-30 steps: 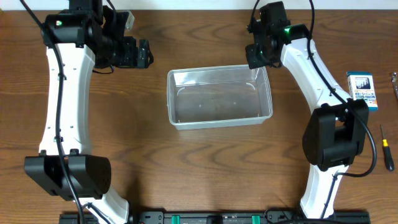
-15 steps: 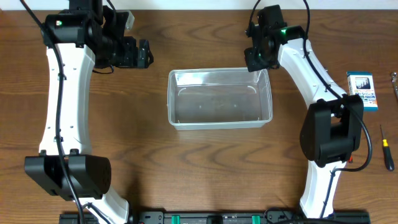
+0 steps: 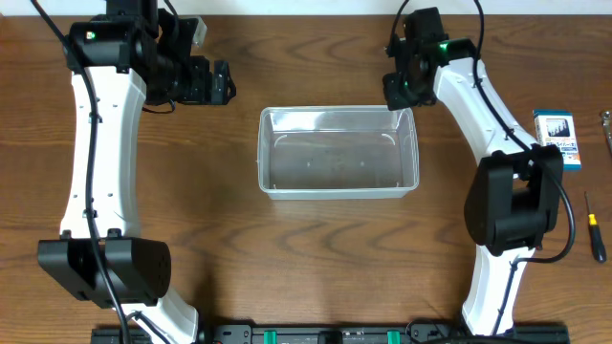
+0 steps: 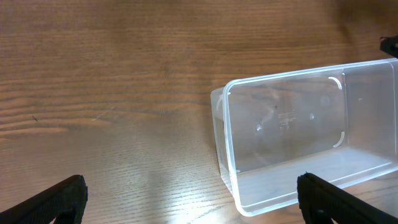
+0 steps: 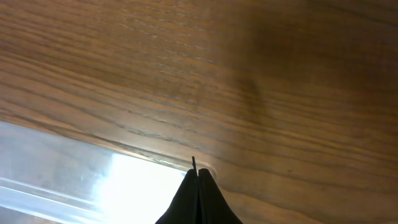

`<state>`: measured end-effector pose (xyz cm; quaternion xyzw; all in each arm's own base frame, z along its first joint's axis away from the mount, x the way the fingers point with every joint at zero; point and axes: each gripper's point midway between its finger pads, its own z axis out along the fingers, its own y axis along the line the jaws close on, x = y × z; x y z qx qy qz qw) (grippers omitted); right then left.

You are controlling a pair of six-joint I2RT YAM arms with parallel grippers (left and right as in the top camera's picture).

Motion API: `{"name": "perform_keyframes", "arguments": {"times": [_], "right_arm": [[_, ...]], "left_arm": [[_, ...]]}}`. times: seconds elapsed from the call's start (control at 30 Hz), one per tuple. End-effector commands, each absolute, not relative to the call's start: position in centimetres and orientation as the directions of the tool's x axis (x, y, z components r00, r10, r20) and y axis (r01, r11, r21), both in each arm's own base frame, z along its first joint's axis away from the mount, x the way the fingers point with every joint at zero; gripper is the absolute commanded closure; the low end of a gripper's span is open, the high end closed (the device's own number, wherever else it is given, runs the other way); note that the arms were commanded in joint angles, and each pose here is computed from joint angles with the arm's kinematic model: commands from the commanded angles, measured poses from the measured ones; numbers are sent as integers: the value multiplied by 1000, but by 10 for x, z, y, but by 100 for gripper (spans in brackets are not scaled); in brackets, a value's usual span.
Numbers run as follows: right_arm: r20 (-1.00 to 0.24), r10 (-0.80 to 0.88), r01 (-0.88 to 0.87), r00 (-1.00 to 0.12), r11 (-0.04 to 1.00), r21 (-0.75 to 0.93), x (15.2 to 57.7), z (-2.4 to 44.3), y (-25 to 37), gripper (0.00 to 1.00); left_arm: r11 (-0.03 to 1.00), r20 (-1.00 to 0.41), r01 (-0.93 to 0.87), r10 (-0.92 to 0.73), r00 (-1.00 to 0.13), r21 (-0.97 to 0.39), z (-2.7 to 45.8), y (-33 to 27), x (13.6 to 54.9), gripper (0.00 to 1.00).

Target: Pack container

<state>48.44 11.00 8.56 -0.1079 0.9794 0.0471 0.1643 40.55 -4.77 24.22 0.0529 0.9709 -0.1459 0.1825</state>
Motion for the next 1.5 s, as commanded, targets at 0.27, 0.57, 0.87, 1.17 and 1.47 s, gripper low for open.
{"name": "perform_keyframes", "arguments": {"times": [0.27,0.57,0.87,1.17,1.47], "right_arm": [[-351,-171,-205,-920,977,60,491,115,108,99],[-434,-160,-206,-887,977,61,506,168,110,90],[-487,-131,-175,-864,983,47,488,256,95,1],[-463,51,23,-885,998,65,433,314,20,1],[-349,195,168,-917,980,105,383,298,-63,1]], "left_arm": [[966,-374,139,48,-926,-220,243,-38,406,2],[998,-389,64,53,-920,-16,240,-1,415,2],[976,-421,-100,-10,-907,193,248,67,421,2],[945,-424,-255,-148,-893,207,249,134,405,2],[935,-424,-288,-179,-888,207,249,148,400,2]]}}
